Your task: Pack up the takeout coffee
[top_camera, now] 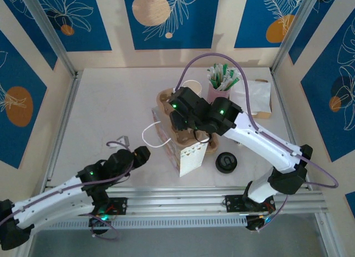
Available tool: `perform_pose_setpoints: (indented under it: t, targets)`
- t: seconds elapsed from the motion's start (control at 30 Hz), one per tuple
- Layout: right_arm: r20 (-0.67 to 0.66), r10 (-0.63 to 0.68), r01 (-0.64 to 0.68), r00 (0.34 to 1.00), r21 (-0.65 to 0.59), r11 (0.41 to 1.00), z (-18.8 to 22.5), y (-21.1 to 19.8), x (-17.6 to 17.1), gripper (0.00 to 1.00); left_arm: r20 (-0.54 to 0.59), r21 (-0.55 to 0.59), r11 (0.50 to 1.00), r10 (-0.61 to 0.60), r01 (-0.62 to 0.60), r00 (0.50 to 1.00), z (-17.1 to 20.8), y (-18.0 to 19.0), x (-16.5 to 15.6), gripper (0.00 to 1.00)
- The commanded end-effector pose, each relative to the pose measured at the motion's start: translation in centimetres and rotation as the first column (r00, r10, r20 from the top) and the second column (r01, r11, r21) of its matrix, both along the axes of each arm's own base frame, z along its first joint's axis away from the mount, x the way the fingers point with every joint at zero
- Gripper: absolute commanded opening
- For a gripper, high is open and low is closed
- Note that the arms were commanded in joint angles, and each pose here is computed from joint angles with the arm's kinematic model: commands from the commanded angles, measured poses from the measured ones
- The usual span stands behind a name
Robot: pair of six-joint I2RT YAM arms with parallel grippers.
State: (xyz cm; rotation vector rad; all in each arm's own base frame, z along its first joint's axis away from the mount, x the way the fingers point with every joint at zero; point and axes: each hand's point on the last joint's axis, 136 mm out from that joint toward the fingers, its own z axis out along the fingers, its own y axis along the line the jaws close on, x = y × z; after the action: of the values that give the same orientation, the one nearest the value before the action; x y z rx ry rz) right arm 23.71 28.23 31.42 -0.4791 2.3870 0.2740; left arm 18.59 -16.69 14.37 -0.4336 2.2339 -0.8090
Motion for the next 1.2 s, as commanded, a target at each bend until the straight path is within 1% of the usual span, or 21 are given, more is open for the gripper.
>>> perform_pose_setpoints:
  t: [0.0, 0.17, 0.4, 0.87, 1.17]
  targets:
    - [0.023, 0.011, -0.011, 1.0, 0.028, 1.0, 0.7, -0.4, -0.1, 0.38, 0.051, 0.178, 0.984, 0.02, -0.029, 0.998, 1.5, 3.1, -0.1, 0.67]
    - [0.006, 0.023, -0.023, 1.0, 0.024, 0.999, -0.1, -0.5, -0.4, 0.38, 0.107, 0.24, 0.97, 0.003, -0.028, 0.994, 5.0, 3.5, 0.4, 0.71]
    - [-0.009, 0.021, -0.021, 1.0, -0.005, 1.0, -1.1, -0.7, -0.4, 0.38, 0.139, 0.253, 0.967, -0.008, -0.028, 0.99, 7.9, 3.1, 1.0, 0.74]
    - [-0.012, 0.025, -0.026, 1.0, -0.033, 0.999, -2.2, -0.4, 0.0, 0.37, 0.165, 0.221, 0.975, -0.004, -0.033, 0.986, 9.2, 3.4, 0.8, 0.75]
    - [-0.019, 0.088, -0.09, 0.996, -0.064, 0.994, -3.3, 0.7, 0.0, 0.37, 0.169, 0.216, 0.976, -0.03, -0.008, 0.985, 10.1, 3.0, 0.7, 0.75]
